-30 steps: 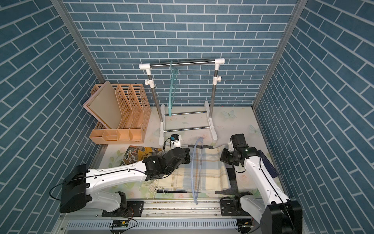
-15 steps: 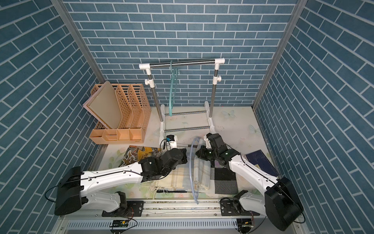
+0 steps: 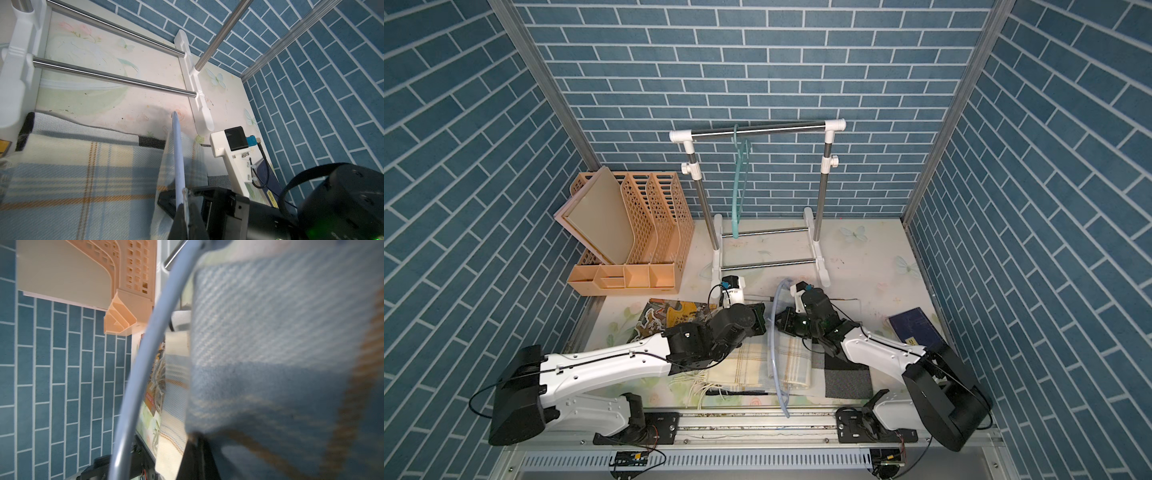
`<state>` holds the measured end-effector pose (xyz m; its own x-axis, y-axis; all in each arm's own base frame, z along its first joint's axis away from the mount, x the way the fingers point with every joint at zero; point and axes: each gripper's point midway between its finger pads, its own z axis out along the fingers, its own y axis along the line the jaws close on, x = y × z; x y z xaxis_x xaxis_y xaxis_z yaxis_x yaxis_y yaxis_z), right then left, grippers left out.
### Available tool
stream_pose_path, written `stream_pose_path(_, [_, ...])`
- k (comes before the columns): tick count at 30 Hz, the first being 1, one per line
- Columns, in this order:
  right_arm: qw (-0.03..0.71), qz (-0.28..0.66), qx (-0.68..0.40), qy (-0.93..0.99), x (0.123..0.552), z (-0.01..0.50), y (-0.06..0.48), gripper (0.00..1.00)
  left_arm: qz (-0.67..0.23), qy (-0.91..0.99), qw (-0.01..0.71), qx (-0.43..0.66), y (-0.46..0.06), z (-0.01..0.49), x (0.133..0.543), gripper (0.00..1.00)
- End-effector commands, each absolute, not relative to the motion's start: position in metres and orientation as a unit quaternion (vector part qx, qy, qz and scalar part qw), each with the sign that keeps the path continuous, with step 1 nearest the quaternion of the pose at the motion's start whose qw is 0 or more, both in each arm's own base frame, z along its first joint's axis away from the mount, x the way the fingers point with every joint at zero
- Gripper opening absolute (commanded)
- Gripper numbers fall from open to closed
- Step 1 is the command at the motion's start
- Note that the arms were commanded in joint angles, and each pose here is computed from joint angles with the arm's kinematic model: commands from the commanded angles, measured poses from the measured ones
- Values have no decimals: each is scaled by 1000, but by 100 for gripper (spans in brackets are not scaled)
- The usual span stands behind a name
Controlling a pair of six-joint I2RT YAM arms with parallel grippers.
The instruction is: Hang the scarf on the hanger
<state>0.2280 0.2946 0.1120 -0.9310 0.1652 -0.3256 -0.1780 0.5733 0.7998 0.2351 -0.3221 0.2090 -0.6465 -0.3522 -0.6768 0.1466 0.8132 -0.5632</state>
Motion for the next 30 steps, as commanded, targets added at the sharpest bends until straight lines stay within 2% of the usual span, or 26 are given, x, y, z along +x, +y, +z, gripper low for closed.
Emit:
stream_pose_path(1, [206, 503, -29, 839, 231, 139, 317, 0, -314, 849, 422, -59, -323, 221, 233, 0])
stream_pose_path(10, [194, 532, -13, 824, 232, 121, 330, 0, -336, 840, 421, -58, -324, 230, 230, 0])
stream_pose_path(17, [171, 515, -9, 840, 231, 92, 335, 0, -328, 842, 423, -61, -318, 225, 230, 0])
stream_pose_path(20, [151, 504, -10, 850, 225, 78, 333, 26, -321, 846, 422, -61, -316, 220, 229, 0])
stream_pose_path(22, [150, 499, -13, 853, 222, 77, 329, 35, -316, 847, 423, -63, -314, 218, 230, 0])
stream_pose_path(25, [160, 491, -20, 856, 220, 85, 325, 42, -311, 847, 426, -64, -312, 218, 231, 0])
stream_pose_path(30, [168, 464, -28, 869, 218, 95, 314, 44, -303, 849, 428, -65, -310, 217, 232, 0])
